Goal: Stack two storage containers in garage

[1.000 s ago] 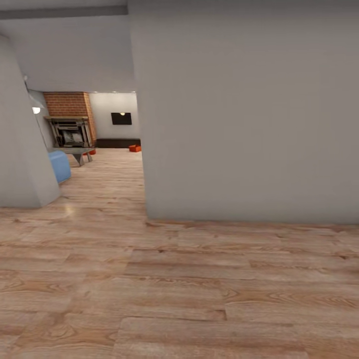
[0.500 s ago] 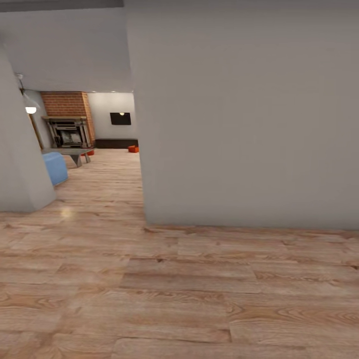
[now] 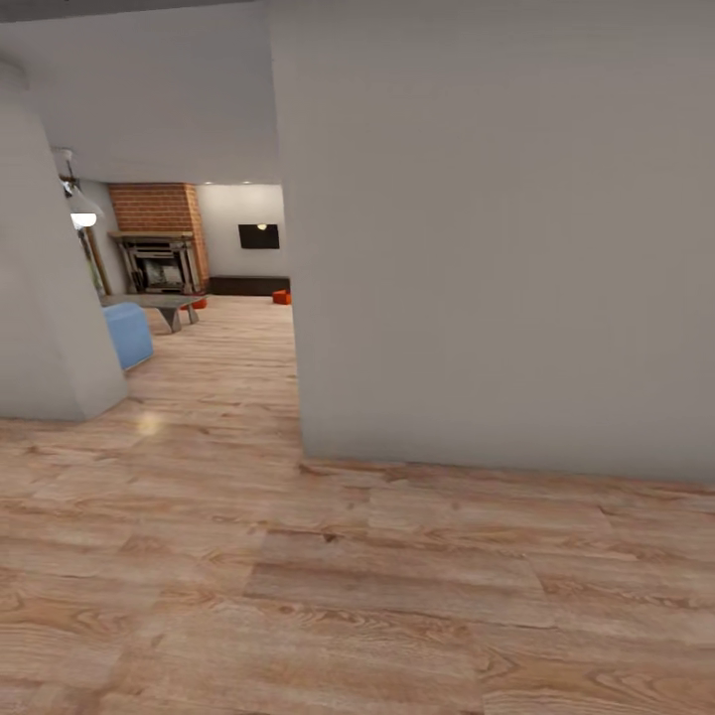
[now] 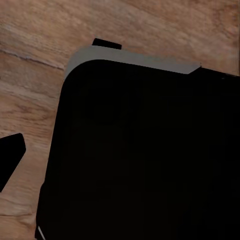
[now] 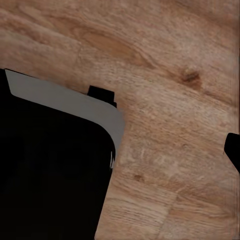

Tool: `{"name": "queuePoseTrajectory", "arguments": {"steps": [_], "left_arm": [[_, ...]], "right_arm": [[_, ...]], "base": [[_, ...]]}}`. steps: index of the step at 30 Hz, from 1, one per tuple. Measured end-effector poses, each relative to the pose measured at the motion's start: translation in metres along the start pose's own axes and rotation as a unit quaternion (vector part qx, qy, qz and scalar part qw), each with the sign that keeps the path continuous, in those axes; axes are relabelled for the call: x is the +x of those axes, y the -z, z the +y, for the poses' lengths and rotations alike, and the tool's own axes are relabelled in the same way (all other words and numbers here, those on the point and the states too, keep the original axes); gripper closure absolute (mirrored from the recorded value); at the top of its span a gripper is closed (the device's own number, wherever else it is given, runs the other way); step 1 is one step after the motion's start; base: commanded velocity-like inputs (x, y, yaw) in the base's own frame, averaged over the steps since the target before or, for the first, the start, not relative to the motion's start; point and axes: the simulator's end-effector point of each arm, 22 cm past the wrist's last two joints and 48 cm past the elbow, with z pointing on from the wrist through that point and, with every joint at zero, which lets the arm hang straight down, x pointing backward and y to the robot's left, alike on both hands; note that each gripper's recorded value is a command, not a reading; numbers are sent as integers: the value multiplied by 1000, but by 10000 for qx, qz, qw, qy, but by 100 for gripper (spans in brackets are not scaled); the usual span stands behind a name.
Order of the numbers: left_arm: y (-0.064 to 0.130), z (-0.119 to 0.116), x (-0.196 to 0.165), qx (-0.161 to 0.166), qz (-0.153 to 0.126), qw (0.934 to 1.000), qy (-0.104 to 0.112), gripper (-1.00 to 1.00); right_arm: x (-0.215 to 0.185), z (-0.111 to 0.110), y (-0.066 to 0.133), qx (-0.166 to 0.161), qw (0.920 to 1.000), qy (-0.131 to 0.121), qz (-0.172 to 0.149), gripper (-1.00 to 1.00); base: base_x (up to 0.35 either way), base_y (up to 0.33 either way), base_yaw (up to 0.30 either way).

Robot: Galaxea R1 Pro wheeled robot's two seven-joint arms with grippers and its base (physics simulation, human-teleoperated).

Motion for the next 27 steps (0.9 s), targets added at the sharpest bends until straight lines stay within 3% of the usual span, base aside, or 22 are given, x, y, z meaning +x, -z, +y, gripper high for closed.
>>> {"name": "queuePoseTrajectory", "arguments": {"steps": [27], "left_arm": [[0,1,0,-5,-5,10000,5,-100]], "right_arm": [[0,0,0,1,10000,1,-7,-100]], "base": [[323,0,269]]}}
